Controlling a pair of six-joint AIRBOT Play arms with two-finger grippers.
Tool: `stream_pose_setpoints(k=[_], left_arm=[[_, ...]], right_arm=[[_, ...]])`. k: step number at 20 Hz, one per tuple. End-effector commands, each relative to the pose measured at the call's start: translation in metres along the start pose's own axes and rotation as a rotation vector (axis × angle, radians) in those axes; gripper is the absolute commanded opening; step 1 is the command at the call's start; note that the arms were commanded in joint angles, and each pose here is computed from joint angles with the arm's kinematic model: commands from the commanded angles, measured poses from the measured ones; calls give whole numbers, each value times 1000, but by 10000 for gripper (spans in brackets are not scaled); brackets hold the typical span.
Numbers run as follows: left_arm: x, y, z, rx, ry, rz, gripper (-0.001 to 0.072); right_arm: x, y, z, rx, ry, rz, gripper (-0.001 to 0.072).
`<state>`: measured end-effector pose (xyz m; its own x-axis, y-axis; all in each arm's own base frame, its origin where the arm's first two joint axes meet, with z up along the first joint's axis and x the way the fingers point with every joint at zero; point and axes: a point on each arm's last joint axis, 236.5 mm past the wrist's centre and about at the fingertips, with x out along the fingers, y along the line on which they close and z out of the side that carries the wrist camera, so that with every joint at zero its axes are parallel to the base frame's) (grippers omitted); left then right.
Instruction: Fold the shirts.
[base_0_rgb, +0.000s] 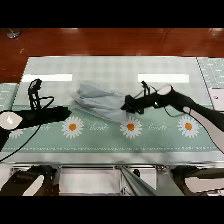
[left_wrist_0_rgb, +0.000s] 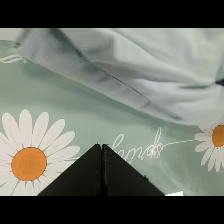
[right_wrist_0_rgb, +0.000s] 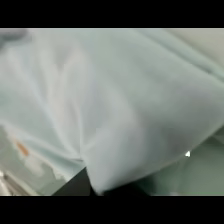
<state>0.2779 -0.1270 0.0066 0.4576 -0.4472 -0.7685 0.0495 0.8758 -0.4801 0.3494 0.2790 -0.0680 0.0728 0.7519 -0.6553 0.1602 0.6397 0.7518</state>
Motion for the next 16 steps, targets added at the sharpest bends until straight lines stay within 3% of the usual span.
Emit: stream_pose_setpoints(k=[1, 5, 8, 16], left_arm=[[0, 0, 0, 0, 0, 0, 22], [1, 1, 3, -2, -12, 2, 22], [3, 3, -1, -6, -2, 6, 22], [7, 7, -9, -13, 16, 10, 22]], right_arm=[[-25, 81, 24, -242, 22, 79, 32], [-104, 163, 68, -483, -131, -9, 32], [-175, 189, 89, -562, -248, -94, 32], [-357, 123, 111, -333, -497, -216, 32]])
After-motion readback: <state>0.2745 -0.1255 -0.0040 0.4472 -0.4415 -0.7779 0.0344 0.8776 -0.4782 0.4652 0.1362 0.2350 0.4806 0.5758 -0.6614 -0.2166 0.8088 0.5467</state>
